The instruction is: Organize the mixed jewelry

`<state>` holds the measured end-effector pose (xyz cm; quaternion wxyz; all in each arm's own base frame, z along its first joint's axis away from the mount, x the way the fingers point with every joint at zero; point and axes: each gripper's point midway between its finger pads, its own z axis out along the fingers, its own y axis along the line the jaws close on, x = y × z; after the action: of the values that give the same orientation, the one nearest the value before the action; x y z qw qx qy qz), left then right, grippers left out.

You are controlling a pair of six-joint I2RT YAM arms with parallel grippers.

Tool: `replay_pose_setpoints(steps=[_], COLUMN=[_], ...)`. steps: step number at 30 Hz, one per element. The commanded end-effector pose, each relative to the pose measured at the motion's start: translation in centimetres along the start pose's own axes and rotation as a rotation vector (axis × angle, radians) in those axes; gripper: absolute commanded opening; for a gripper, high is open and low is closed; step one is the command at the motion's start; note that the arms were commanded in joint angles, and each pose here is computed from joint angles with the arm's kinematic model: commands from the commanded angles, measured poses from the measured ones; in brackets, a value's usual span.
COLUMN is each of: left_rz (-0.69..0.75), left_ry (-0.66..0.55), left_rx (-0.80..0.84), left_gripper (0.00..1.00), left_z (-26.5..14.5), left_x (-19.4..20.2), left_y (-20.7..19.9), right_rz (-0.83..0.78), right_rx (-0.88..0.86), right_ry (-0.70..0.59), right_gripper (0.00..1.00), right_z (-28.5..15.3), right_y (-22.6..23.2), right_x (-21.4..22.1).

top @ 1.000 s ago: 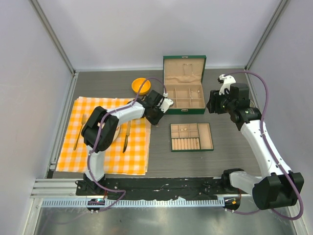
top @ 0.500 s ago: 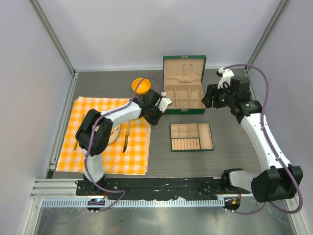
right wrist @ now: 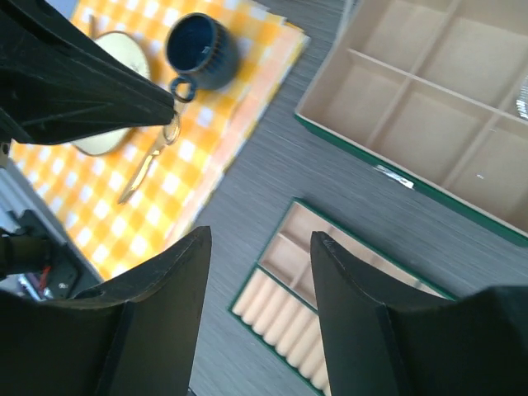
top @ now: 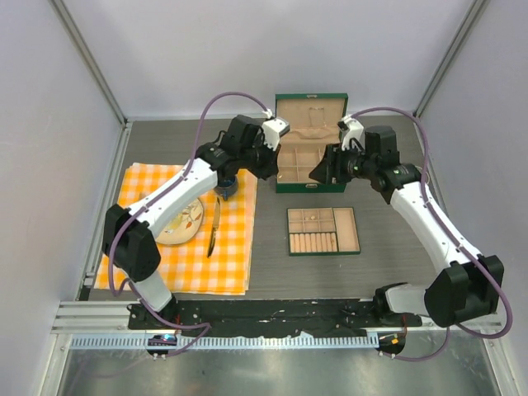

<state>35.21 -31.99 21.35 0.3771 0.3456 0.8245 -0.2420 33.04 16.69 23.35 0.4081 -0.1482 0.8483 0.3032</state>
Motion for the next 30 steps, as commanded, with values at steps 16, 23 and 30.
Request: replay_pose_setpoints(steps=[16,23,30], left_rz=[-0.09,-0.092,-0.098], left_ry=[-0.143,-0.145,-0.15], left_rx=[0.021,0.014,0.021], left_gripper=[0.0,0.0,0.0], left_z=[-1.5,-1.3,-1.4], left_x=[-4.4,-4.3,-4.4], left_y=[-3.4,-3.2,-3.4], right_rz=[0.038,0.037,0.038], right_rx=[-0.233,-0.228,-0.225], right_ry=[-0.056,-0.028,-0.014], right_gripper=[0.48,0.44,0.42], right_z=[3.7,3.9,4.3], right_y=[6.7,6.5,6.2], right_x=[-3.0,-2.1,-1.6])
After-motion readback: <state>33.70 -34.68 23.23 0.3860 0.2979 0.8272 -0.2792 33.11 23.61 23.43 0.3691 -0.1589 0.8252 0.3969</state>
